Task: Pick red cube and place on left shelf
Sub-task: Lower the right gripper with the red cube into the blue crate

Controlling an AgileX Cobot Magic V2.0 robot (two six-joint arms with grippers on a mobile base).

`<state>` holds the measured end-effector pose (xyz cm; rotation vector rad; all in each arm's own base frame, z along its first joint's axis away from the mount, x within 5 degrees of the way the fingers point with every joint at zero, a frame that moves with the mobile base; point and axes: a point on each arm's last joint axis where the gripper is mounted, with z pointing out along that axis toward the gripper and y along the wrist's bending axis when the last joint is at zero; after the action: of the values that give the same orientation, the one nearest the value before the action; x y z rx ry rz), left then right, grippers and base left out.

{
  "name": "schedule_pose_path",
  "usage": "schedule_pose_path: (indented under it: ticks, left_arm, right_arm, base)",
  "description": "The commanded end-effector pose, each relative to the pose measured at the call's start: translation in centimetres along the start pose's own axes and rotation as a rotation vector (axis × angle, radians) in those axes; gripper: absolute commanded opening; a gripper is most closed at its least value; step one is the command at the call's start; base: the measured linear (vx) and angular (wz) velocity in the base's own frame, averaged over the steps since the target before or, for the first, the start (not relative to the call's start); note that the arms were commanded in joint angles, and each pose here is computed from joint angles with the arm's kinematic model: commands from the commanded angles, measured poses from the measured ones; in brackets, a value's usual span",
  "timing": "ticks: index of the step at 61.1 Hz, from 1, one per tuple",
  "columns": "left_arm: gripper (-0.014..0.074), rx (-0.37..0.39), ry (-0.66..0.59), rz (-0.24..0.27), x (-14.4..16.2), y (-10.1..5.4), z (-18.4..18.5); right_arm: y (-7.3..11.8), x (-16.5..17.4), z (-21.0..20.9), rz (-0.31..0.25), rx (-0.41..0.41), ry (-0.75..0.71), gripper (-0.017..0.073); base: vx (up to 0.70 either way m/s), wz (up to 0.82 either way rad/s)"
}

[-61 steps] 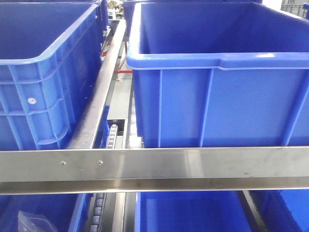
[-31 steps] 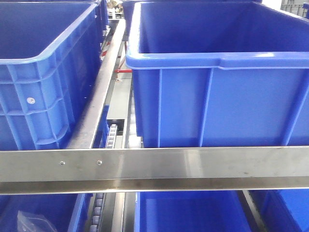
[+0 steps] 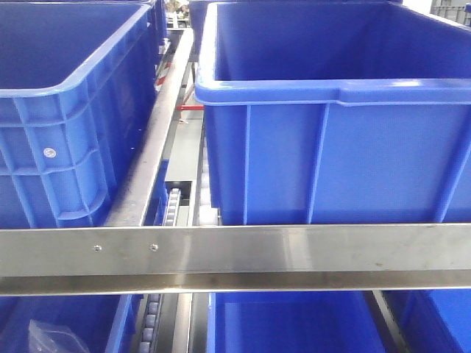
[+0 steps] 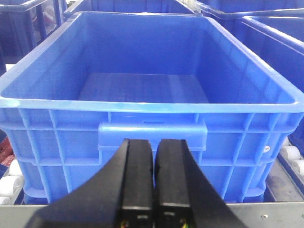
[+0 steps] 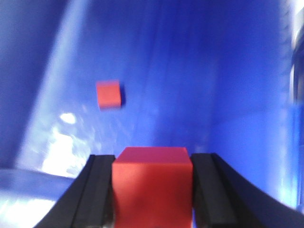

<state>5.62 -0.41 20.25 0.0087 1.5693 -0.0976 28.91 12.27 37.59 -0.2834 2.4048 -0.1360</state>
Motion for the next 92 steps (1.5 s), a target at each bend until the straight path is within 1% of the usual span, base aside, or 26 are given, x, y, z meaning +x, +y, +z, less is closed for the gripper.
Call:
schedule_pose_path:
  ticks: [1,9,12,16,24,29,34,40,56,74,78,88,92]
  left_arm:
    - [0.0101,-0.003,-0.078,-0.009,-0.1,0.1,0.0]
    - [0.0101,-0.003,-0.078,-0.009,-0.1,0.1,0.0]
    - [0.0101,-0.003,-0.078,-0.009,-0.1,0.1,0.0]
    - [0.0101,-0.003,-0.078,-0.009,-0.1,0.1,0.0]
    - [0.0101,-0.003,-0.078,-0.009,-0.1,0.1,0.0]
    - [0.0101,-0.003,-0.078,-0.009,-0.1,0.1,0.0]
    - [0.0101,-0.003,-0.078,-0.009,-0.1,0.1,0.0]
    - [0.0101,-0.003,-0.078,-0.009,-0.1,0.1,0.0]
    - [0.0101,-0.003,-0.078,-0.009,-0.1,0.1,0.0]
    - [0.0101,-0.003,-0.078,-0.009,-0.1,0.1,0.0]
    - [0.0101,-0.003,-0.078,-0.009,-0.1,0.1,0.0]
    - [0.0101,-0.003,-0.078,-0.009,-0.1,0.1,0.0]
    - [0.0101,-0.003,-0.078,-0.009,-0.1,0.1,0.0]
  right_arm:
    - [-0.7,-1.7,1.0,-0.011,0.039,-0.025,0.0054]
    - [-1.5,-2.3,4.3,-0.011,0.052,0.040,0.0054]
    - [-2.2,-2.4,5.5,-0.005,0.046,0.051,0.0054]
    - [-2.8,-2.4,6.8,-0.003,0.011,0.057,0.0054]
    - [-3.9,-2.6,9.2,0.046,-0.062,0.048,0.0054]
    - [-4.5,-2.5,10.7,0.063,-0.085,0.047,0.0054]
    - [-5.0,-2.3,12.4,0.085,-0.090,0.054,0.0054]
    - [-5.1,-2.0,14.1,0.100,-0.094,0.067,0.0054]
    - [-4.5,-1.0,17.8,0.093,-0.097,0.120,0.0054]
    - [-4.5,-1.3,17.6,0.094,-0.096,0.114,0.0060]
    - [-4.6,-1.6,17.4,0.094,-0.095,0.111,0.0089]
    - [-4.8,-2.5,16.7,0.095,-0.091,0.099,0.0277]
    - [-4.9,-2.8,16.5,0.096,-0.091,0.095,0.0335]
  base:
    - [0.00,0.00]
    - [0.00,0.00]
    - [0.00,0.00]
    - [0.00,0.00]
    - [0.00,0.00]
    - [0.00,0.00]
    - [0.00,0.00]
    - [0.00,0.00]
    - [0.00,0.00]
    - [0.00,0.00]
    - [0.00,0.00]
    - [0.00,0.00]
    - [0.00,0.00]
